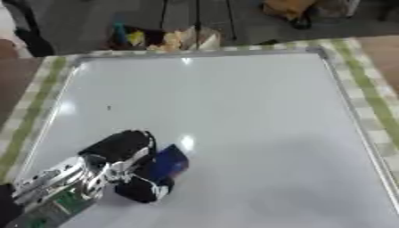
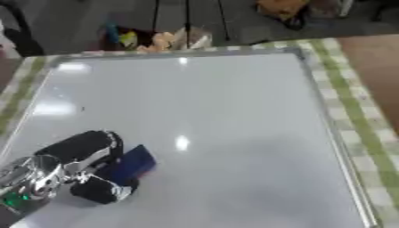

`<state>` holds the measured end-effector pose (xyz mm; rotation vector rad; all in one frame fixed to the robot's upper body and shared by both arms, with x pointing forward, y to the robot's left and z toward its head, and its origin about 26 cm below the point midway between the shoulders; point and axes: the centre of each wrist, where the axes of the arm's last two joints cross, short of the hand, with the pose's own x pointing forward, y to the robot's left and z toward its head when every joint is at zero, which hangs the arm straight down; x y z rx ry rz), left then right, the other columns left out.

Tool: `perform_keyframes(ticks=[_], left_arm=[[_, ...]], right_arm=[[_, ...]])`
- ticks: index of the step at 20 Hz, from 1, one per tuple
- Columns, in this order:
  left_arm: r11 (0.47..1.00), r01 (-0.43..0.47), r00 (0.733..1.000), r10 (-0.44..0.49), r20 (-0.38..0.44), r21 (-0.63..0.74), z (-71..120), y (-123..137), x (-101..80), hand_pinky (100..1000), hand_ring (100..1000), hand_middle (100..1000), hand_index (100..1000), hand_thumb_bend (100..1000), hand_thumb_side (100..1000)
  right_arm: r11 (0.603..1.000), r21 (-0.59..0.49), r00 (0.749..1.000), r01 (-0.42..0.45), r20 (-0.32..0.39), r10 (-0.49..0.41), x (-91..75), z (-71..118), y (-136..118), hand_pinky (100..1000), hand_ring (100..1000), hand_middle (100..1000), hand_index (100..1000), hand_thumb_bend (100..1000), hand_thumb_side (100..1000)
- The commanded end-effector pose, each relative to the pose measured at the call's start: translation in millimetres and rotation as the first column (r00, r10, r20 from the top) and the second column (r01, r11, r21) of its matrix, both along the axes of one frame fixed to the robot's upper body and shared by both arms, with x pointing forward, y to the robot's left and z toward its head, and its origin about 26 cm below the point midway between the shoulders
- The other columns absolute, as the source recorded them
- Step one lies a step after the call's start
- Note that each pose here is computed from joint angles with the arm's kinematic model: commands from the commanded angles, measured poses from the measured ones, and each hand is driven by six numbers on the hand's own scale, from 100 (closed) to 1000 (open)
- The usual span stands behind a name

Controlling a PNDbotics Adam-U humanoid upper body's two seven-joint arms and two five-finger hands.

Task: Wipe the whiteboard clean with a brush.

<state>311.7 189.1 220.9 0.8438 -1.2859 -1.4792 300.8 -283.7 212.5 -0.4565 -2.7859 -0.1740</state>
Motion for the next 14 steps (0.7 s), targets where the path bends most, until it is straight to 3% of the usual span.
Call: perform_keyframes(ticks=[1, 14], left_arm=[[1.0, -0.027, 0.998, 0.027, 0.049, 0.007, 14.0, 8.7, -2.5, 448, 567, 490, 100, 226, 340], [0.998, -0.067, 0.992, 0.066, 0.111, 0.012, 28.5, 18.9, -4.4, 443, 563, 484, 100, 215, 337]], right_arm=[[1.0, -0.013, 1.0, -0.005, 0.019, 0.005, -2.7, 5.7, -1.2, 648, 579, 513, 698, 100, 779], [1.0, -0.017, 1.0, -0.01, 0.019, 0.01, -2.7, 5.8, -1.5, 651, 580, 513, 699, 100, 780]])
